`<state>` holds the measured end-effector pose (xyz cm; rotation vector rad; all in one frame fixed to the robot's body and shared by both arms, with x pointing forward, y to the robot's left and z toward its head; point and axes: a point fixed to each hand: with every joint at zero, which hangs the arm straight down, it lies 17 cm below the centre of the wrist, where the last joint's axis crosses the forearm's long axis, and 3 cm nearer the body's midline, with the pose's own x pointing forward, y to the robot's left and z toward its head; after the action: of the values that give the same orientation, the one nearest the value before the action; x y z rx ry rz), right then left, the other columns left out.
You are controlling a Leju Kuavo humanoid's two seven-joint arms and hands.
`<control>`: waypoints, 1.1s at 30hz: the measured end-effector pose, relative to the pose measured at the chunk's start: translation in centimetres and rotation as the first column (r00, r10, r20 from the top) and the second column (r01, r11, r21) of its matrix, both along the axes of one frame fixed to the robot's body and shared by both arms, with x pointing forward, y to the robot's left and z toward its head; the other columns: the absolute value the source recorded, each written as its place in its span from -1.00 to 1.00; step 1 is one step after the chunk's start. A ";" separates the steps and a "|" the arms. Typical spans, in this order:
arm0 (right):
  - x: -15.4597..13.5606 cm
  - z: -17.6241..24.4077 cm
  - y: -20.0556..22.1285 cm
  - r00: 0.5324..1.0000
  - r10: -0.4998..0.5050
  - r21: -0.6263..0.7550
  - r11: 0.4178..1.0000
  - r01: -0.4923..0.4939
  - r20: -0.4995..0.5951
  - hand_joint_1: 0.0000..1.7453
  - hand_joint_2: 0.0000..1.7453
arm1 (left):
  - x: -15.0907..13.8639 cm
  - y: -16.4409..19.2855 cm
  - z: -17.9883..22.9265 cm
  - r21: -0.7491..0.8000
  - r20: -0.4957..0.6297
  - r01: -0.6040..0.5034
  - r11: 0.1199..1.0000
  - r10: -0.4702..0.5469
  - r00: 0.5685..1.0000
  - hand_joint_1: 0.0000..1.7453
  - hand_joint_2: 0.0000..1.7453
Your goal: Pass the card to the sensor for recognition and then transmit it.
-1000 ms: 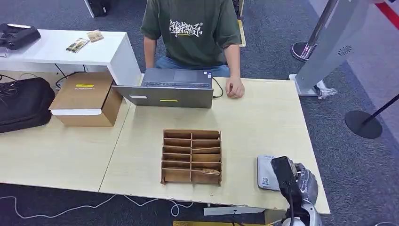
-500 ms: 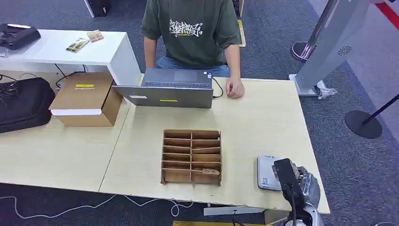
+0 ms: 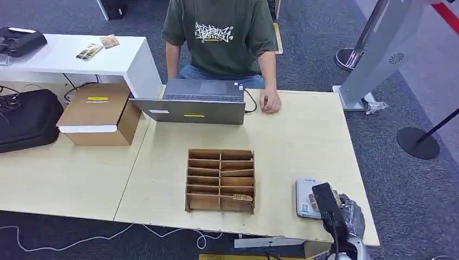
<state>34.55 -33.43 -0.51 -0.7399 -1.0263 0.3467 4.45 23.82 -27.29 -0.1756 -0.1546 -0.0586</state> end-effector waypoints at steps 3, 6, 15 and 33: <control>0.0 -0.4 0.0 1.000 -0.002 0.000 1.000 0.002 -0.014 1.00 1.00 | 0.0 0.1 0.0 0.002 0.000 0.000 1.000 0.000 1.000 -1.00 -1.00; 0.1 -0.8 0.0 1.000 -0.001 -0.001 1.000 0.001 -0.029 1.00 1.00 | 0.0 0.1 0.0 0.002 0.000 -0.002 1.000 0.002 1.000 -1.00 -1.00; 0.3 -1.8 0.1 0.996 0.011 -0.018 1.000 -0.012 -0.089 1.00 1.00 | -0.1 0.4 0.0 0.008 -0.002 0.011 1.000 -0.011 1.000 -1.00 -1.00; 0.3 -2.2 -0.1 0.993 0.010 -0.027 1.000 -0.013 -0.119 1.00 1.00 | -0.2 1.8 -0.2 0.029 -0.011 0.023 0.999 -0.023 1.000 -1.00 -1.00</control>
<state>34.86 -33.54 -2.71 -0.7299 -0.9151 0.4110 4.30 25.62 -27.44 -0.1483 -0.1411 -0.0828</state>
